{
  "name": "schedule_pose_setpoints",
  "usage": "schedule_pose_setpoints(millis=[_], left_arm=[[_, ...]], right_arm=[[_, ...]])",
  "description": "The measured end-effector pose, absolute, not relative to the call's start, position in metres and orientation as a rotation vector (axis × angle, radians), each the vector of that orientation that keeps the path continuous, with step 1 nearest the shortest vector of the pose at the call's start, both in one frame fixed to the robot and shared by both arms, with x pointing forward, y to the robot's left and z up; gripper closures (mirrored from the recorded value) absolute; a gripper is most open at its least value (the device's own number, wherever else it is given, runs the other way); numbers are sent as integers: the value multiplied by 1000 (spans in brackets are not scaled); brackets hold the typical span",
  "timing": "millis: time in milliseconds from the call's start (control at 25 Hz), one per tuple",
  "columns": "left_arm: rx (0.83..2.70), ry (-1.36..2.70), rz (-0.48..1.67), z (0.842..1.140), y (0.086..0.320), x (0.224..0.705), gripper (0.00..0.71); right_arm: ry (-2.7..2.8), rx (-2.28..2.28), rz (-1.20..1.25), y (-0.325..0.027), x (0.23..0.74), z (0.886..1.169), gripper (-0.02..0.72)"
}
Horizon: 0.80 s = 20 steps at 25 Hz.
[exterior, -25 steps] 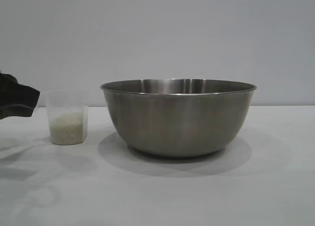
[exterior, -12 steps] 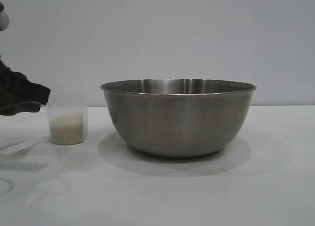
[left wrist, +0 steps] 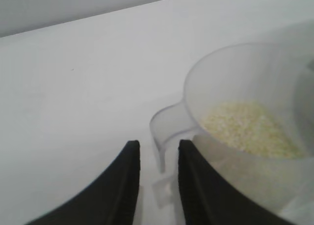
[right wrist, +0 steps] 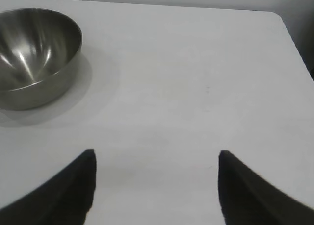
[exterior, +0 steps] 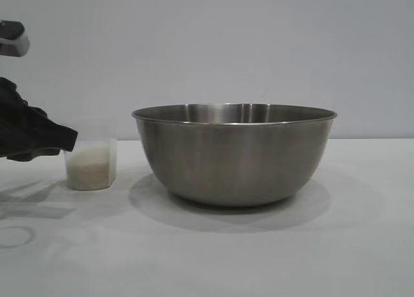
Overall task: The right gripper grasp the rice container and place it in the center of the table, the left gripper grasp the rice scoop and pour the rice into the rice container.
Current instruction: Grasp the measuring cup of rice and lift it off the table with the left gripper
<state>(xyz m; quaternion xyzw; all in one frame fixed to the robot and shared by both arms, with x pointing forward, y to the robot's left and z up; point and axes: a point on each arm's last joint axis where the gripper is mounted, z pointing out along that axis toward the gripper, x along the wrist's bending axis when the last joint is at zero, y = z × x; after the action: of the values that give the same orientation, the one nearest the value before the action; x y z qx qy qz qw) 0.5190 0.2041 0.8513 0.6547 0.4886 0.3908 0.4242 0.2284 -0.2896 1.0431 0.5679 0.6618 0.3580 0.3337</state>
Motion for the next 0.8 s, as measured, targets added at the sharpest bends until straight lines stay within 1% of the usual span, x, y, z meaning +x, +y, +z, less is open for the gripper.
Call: schedule_pose_setpoints(millis=[360,520,560,600,640,800], left_arm=[[1657,1129,1051,847,192,547,552],[1686,1040,1025,841,186,558,552],[1692,1020,1019,841,186,560,627],[1693,1007,1016,841,185,562,661],[1690,1002,1017,841,185,563,710],[1687,991,1020,843,186,566,710]], right_arm=[[1728,1483,935,-290,228,1043,255],[1728,1483,935,-290,228,1043,255],[1728,1483,935,-290,228,1043,255],[1728,1483,935,-290,228,1043,255],[1728,1483,935,-290,228,1043,255],[1728,1483,935,-290,228,1043,255]])
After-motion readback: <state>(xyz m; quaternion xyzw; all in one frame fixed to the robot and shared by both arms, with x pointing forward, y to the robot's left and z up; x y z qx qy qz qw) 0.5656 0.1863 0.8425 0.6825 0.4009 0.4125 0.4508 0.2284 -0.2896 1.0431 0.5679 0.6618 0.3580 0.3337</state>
